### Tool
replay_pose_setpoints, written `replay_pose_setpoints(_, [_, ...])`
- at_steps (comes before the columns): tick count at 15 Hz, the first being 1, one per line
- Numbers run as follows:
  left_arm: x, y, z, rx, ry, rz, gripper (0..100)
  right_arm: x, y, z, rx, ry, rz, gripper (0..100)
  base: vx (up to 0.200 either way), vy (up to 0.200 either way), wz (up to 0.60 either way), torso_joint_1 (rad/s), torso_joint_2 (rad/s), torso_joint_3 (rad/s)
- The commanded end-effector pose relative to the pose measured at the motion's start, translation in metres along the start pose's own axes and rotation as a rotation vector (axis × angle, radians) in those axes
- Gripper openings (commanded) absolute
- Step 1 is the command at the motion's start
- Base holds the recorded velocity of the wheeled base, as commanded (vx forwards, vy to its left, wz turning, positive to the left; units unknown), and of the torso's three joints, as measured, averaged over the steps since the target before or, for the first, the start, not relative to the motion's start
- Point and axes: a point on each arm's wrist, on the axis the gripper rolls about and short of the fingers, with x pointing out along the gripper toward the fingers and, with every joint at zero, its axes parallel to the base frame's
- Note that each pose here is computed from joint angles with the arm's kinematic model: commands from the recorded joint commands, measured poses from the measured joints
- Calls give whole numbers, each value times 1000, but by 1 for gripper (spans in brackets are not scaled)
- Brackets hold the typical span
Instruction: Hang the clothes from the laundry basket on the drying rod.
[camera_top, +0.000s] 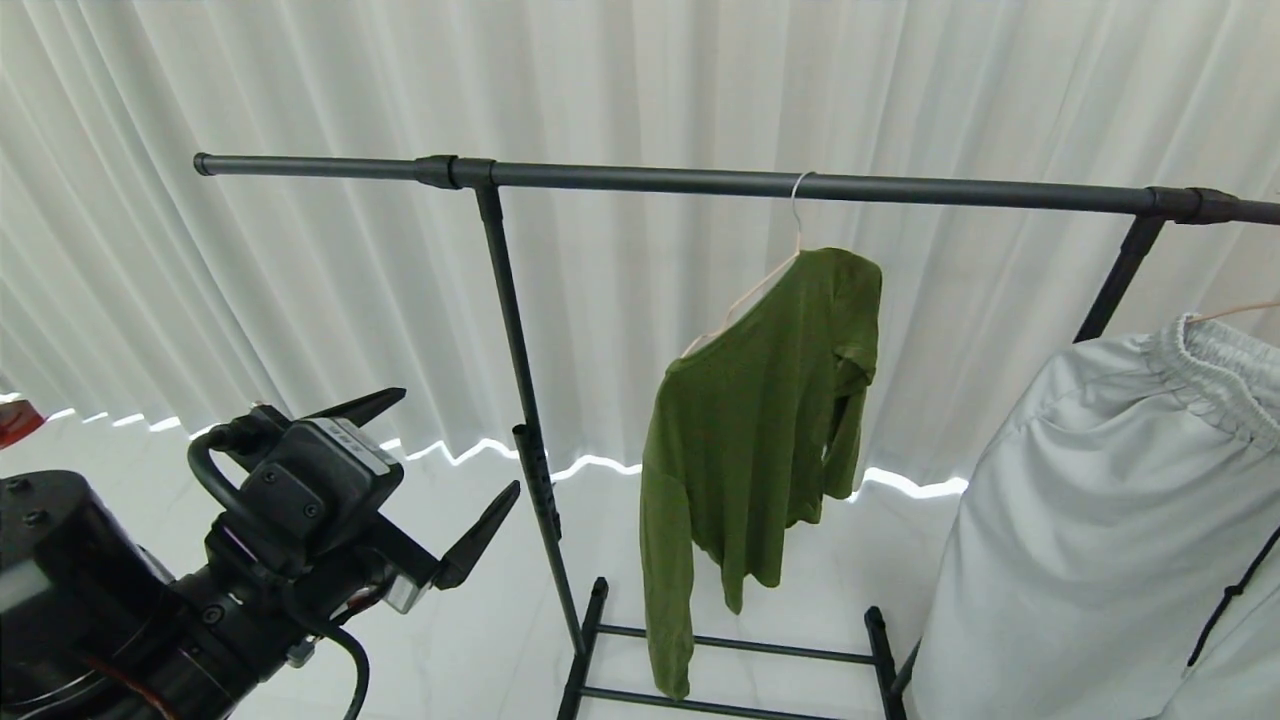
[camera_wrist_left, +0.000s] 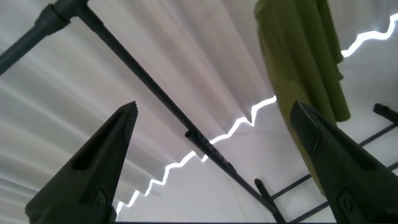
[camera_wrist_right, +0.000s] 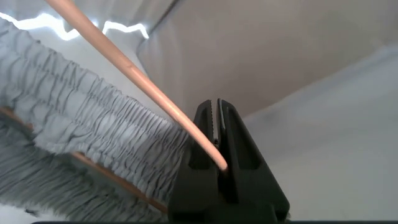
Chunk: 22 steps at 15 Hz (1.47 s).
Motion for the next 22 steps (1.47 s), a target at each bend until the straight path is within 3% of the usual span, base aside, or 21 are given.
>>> replay_pose_setpoints(1, [0, 0, 0, 0, 0, 0, 100, 4, 5, 0, -8, 10, 11, 0, 200, 0, 0, 2, 2, 2])
replay_pose_setpoints(7, [1, -1, 0, -1, 0, -6, 100, 14, 24, 10, -13, 9, 63, 0, 200, 0, 0, 3, 5, 5])
replay_pose_setpoints(11, [1, -1, 0, -1, -1, -7, 100, 18, 40, 21, -37, 9, 56, 0, 0, 0, 0, 0, 0, 0])
replay_pose_setpoints(22, [4, 2, 3, -2, -14, 6, 100, 21, 72, 19, -119, 38, 75, 0, 0, 0, 0, 0, 0, 0])
